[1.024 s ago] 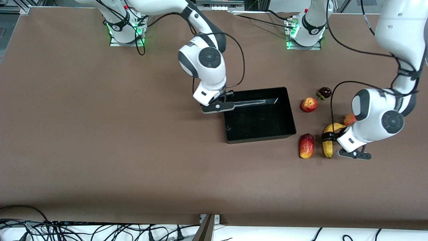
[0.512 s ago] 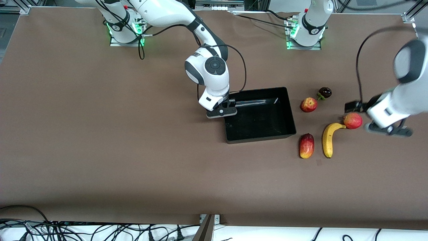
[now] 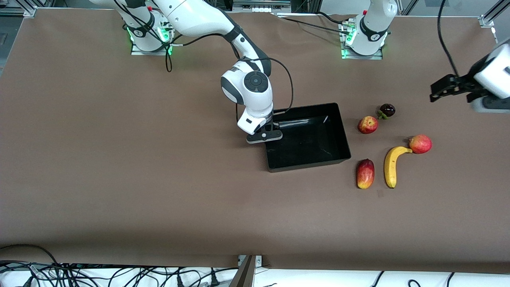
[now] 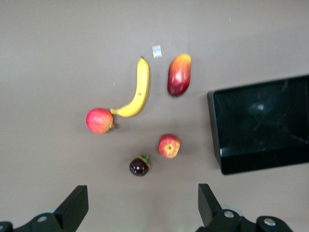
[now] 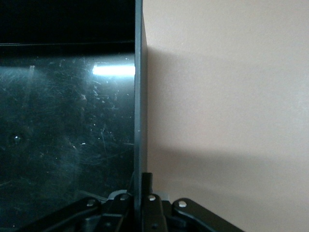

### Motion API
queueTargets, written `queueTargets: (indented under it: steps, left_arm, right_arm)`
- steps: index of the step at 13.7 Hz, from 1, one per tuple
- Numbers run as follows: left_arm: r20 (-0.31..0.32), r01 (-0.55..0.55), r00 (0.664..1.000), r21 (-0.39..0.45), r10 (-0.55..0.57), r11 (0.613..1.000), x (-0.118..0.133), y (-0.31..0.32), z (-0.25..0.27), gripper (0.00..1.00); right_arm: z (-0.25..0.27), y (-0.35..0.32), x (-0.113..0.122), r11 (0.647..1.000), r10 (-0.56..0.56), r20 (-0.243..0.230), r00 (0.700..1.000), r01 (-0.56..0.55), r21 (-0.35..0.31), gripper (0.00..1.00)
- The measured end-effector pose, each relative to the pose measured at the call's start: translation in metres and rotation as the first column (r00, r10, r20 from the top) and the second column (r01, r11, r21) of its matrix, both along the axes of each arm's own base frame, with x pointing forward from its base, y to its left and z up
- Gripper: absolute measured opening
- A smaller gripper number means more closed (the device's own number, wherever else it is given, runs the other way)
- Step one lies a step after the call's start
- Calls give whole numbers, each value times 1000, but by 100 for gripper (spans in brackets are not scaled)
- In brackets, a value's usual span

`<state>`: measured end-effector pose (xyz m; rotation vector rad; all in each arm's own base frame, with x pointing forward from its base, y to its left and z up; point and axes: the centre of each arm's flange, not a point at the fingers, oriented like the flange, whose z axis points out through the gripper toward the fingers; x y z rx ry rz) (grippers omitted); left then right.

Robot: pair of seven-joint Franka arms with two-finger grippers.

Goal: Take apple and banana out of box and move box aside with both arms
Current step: 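Grip the tray rim with the right gripper while the left gripper withdraws, then drag the empty black tray with the right gripper toward the right arm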

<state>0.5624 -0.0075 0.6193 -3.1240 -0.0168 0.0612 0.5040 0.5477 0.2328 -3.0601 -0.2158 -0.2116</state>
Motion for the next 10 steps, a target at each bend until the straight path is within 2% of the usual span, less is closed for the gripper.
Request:
queueTargets:
  steps: [2, 4, 8, 10]
  left_arm:
    - [27, -36, 999, -3, 36, 999, 1, 4, -7, 100]
    - [20, -48, 999, -3, 48, 999, 0, 3, -14, 100]
    - [-8, -51, 999, 0, 51, 999, -8, 3, -10, 100]
    - [-21, -46, 999, 5, 46, 999, -12, 0, -6, 100]
  right_arm:
    - [14, -7, 11, 999, -18, -17, 1000, 18, -30, 3]
    - [50, -33, 41, 997, -52, -37, 998, 50, -57, 3]
    - [137, -147, 115, 999, -38, -118, 992, 37, -7, 3]
    - [157, -208, 136, 999, -33, -165, 986, 28, -30, 3]
